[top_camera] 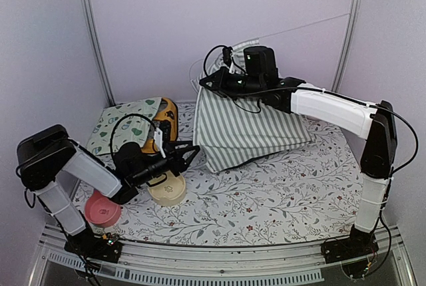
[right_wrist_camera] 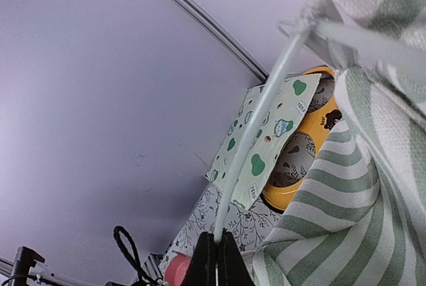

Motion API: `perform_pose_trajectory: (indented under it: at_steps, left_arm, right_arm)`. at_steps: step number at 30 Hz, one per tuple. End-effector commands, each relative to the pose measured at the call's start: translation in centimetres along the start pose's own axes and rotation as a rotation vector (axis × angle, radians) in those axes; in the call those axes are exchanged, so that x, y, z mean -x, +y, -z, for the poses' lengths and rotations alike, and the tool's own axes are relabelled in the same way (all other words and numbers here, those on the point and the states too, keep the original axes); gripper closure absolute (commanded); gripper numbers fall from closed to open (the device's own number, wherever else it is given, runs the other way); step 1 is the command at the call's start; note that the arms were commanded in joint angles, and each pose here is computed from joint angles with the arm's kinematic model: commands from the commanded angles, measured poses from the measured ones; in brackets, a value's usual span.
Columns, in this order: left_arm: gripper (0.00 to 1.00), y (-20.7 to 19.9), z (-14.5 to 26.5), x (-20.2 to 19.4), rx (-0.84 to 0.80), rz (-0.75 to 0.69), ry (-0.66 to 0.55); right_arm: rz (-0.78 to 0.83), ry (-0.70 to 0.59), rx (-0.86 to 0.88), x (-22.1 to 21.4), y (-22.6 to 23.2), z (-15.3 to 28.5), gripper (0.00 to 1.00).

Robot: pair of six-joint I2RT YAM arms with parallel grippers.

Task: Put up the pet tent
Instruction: Adjust the tent at the center of the board.

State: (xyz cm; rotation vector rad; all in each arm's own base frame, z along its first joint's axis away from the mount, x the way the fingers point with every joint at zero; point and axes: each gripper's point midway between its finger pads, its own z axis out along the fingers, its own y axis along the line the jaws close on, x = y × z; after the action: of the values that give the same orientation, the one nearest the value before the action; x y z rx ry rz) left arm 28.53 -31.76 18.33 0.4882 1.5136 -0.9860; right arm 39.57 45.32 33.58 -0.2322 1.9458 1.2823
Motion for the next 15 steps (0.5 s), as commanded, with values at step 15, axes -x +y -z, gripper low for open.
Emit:
perform_pose_trajectory:
  at_steps: [15]
  left_arm:
    - [0.57, 0.7, -2.0, 1.7, 0.001, 0.061, -0.218]
  right_arm:
    - [-0.028, -0.161, 0.158, 5.5, 5.6, 2.2, 1.00]
